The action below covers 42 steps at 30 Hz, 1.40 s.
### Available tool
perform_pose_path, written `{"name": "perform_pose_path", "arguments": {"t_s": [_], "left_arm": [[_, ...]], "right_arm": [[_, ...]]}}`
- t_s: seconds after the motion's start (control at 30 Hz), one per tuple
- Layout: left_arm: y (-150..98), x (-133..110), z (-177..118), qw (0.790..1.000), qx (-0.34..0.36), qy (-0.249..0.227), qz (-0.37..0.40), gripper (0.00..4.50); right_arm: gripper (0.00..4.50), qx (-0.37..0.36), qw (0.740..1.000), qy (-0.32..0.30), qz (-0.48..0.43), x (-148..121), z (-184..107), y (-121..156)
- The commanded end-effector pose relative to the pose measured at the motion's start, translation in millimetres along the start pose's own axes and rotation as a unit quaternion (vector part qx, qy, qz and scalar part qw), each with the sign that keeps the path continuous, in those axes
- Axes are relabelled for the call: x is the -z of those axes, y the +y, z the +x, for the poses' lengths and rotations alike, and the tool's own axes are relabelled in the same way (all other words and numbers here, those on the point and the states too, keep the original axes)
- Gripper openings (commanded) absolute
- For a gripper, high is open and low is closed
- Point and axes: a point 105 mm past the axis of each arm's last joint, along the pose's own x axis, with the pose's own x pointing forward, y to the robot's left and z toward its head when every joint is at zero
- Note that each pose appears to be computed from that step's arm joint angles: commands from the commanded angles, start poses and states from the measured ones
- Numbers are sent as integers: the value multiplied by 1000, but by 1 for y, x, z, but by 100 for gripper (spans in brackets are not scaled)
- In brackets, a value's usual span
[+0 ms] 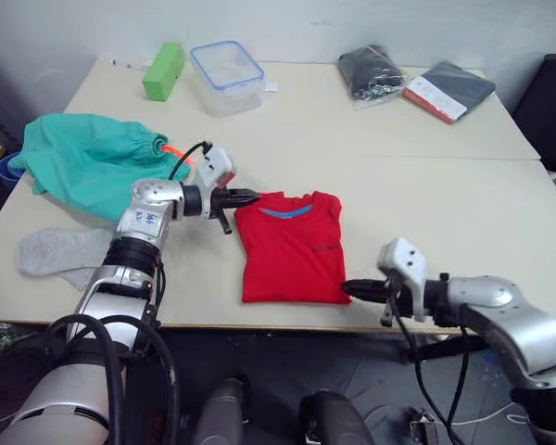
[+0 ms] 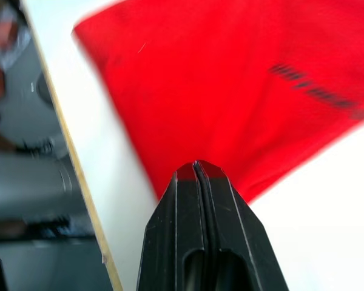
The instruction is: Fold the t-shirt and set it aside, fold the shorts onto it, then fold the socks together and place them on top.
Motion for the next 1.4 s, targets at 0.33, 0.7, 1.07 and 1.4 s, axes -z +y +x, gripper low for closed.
{"name": "perform_pose_path", "arguments": {"t_s": [0.33,0.7,1.07,1.4], "left_arm": [[-52,19,29,995,69,43,58,0],[-47,4,-24,997,30,30,67,354],[-37,-5,-36,997,-14,24,74,448],[-41,-3,-33,997,-14,22,73,450]], "right_arm": [[335,41,967,20,249,-9,11,-47],[450,-4,943,34,332,-10,68,-44],[450,-57,952,67,295,-8,113,-18],[221,-49,958,55,277,-12,109,-24]]}}
